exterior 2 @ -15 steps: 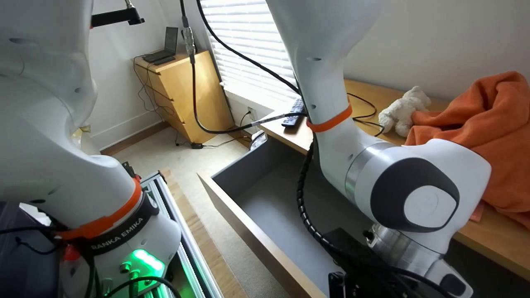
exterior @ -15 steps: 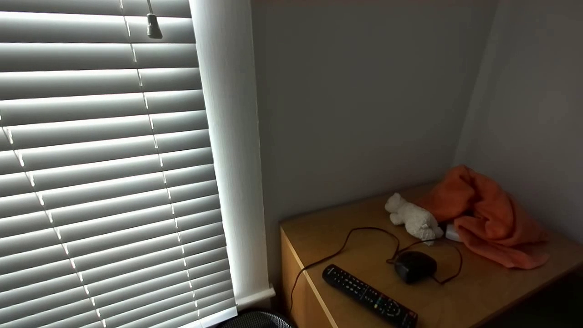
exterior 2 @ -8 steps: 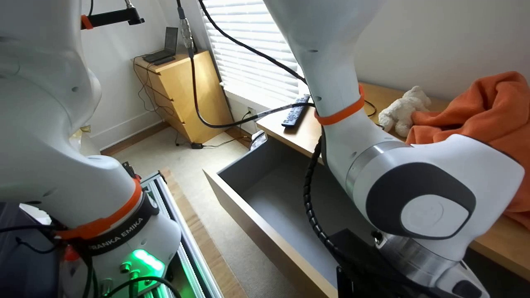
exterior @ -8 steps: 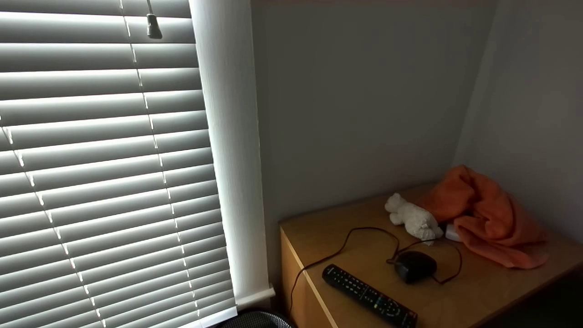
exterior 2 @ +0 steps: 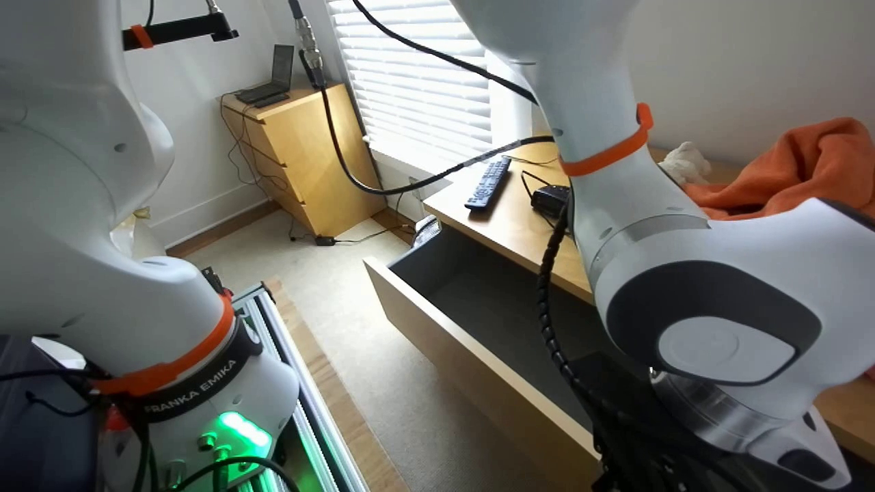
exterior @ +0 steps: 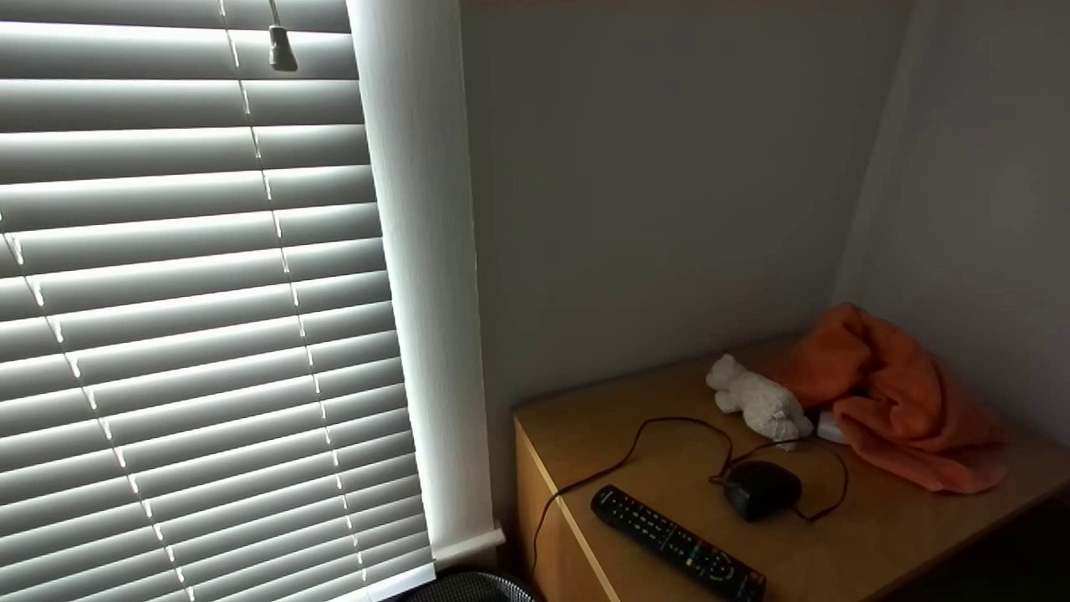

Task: Close the top drawer

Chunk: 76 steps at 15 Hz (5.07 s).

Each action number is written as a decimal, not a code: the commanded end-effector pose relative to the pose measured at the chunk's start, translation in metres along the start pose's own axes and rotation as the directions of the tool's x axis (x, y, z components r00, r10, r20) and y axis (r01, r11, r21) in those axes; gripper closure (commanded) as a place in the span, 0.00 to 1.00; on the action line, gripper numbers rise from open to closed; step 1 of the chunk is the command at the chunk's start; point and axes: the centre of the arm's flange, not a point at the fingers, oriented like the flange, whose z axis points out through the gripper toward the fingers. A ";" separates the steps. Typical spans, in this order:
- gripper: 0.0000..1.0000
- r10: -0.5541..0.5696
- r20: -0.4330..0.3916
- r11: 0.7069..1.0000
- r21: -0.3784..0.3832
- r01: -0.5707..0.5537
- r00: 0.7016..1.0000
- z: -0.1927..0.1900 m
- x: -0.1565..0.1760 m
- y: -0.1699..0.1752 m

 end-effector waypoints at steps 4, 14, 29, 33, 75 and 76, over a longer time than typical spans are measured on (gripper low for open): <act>0.99 0.068 -0.105 0.994 0.092 -0.059 0.992 -0.010 0.018 -0.007; 1.00 0.062 -0.162 0.993 0.108 -0.045 0.985 0.002 0.036 -0.026; 1.00 0.115 -0.414 0.956 0.294 0.013 0.903 0.007 0.071 -0.048; 1.00 0.155 -0.452 0.938 0.346 0.012 0.879 0.008 0.078 -0.048; 1.00 0.010 -0.520 0.999 -0.040 -0.036 0.854 -0.030 -0.056 -0.121; 1.00 -0.008 -0.519 0.998 -0.062 -0.029 0.855 -0.035 -0.065 -0.125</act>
